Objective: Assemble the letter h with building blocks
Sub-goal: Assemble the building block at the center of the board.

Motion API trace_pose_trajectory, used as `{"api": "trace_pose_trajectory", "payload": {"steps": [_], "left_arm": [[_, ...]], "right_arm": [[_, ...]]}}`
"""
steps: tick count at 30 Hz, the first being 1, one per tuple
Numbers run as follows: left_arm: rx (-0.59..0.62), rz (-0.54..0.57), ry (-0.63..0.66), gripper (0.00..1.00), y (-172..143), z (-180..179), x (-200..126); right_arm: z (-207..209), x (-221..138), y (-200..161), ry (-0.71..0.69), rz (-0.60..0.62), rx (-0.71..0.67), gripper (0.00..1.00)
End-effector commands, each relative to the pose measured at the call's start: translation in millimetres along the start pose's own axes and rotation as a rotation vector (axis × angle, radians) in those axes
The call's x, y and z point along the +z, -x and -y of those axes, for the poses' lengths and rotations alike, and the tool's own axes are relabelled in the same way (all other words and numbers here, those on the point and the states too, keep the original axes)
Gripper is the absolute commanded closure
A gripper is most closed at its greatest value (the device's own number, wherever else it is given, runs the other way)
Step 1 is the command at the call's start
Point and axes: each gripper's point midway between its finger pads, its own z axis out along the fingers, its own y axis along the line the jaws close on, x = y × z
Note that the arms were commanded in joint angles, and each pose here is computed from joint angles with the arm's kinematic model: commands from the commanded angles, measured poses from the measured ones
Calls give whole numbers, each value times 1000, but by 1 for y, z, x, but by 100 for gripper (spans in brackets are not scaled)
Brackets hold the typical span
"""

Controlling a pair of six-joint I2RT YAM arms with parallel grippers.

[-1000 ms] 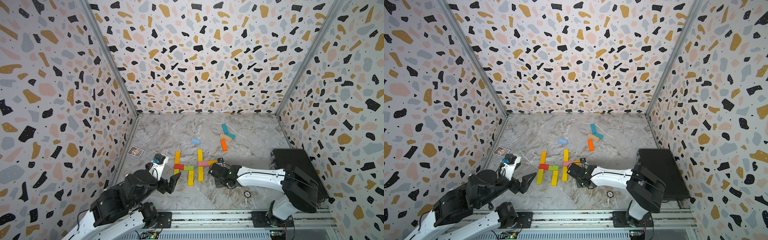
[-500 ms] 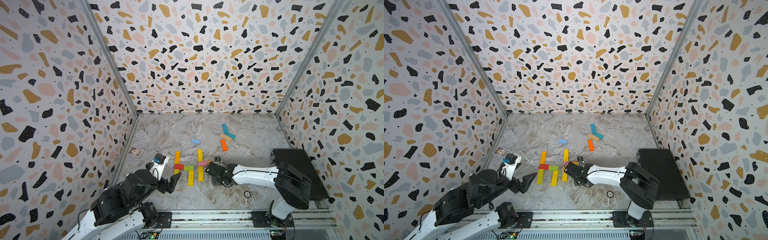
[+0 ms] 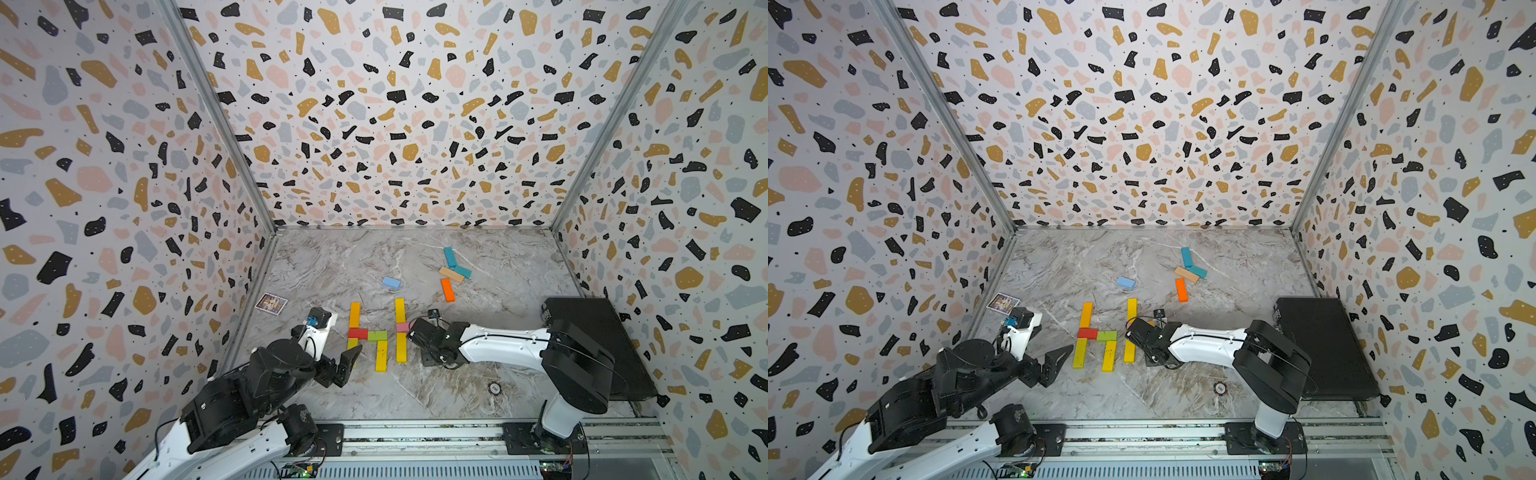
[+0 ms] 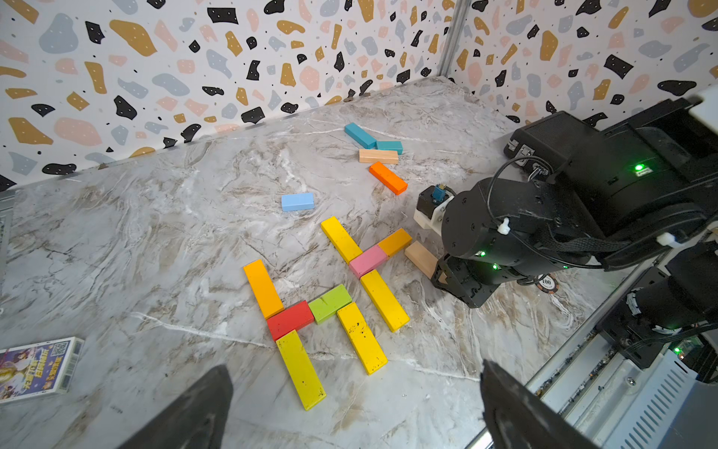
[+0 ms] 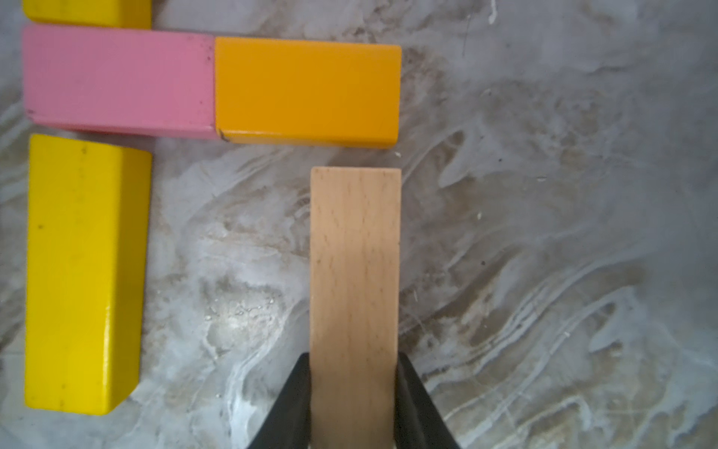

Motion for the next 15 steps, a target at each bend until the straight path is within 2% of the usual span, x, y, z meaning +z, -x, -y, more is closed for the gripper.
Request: {"api": "trace_pose_trajectory", "payload": {"steps": [1, 15], "left_arm": [[6, 28, -1, 1, 6, 1, 1], [6, 25, 3, 1, 6, 0, 2]], "right_arm": [[-2, -5, 3, 5, -13, 33, 81], [-8, -1, 5, 24, -15, 29, 80]]}}
